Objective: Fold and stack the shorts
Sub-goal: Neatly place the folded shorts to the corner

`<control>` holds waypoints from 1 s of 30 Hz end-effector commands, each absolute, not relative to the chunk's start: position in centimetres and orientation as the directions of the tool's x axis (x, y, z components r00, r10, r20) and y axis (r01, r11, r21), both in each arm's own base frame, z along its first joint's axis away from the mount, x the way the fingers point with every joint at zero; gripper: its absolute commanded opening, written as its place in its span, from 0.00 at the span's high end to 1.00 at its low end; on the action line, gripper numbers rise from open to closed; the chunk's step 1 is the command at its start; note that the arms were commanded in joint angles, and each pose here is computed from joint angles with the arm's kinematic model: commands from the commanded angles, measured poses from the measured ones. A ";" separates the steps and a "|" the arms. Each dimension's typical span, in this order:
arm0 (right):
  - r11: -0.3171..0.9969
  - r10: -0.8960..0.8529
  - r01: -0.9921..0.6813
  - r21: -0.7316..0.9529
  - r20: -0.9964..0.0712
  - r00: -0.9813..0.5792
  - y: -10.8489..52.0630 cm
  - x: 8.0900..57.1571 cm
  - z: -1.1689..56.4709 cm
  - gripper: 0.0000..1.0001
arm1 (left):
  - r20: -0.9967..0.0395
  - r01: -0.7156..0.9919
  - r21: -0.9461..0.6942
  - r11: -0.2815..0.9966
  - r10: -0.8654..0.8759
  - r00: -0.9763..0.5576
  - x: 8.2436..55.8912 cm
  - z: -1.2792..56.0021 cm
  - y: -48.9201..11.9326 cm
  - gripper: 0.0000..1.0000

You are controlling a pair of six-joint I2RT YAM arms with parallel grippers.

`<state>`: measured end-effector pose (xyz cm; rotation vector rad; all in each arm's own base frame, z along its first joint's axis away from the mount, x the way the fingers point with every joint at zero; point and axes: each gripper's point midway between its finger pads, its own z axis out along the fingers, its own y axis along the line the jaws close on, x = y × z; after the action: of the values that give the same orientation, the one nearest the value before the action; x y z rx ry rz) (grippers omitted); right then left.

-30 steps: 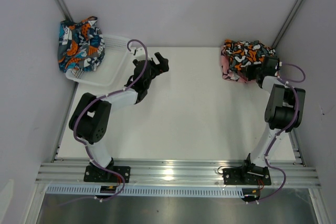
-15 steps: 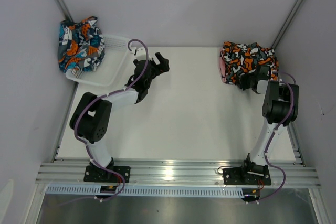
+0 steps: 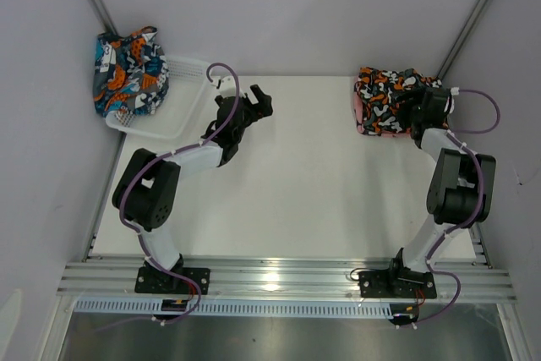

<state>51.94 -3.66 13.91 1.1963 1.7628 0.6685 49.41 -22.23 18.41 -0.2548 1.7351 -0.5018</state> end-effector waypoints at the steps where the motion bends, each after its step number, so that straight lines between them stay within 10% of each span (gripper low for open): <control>1: 0.470 0.882 0.182 0.863 -0.459 -0.101 -3.5 55.6 20.5 0.32 | -0.884 0.132 -0.457 0.880 -0.431 -0.182 50.1 20.5 -22.7 0.01; 9: 0.224 0.948 -0.205 0.953 -0.261 -0.180 -1.4 62.8 19.2 0.38 | -0.889 0.126 -0.447 0.886 -0.424 -0.175 50.0 20.6 -22.5 0.01; 18: 0.128 0.973 0.084 0.988 -0.108 -0.205 -1.6 65.5 6.0 0.32 | -0.885 0.137 -0.456 0.879 -0.430 -0.180 50.0 20.6 -22.8 0.01; 30: 0.303 0.930 -0.191 0.934 -0.333 -0.154 -3.0 64.1 19.3 0.22 | -0.889 0.141 -0.449 0.883 -0.424 -0.175 50.0 20.8 -22.8 0.01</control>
<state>64.77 -2.25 10.49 0.9565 1.4611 1.1859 49.37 -22.26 18.38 -0.2387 1.7359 -0.4890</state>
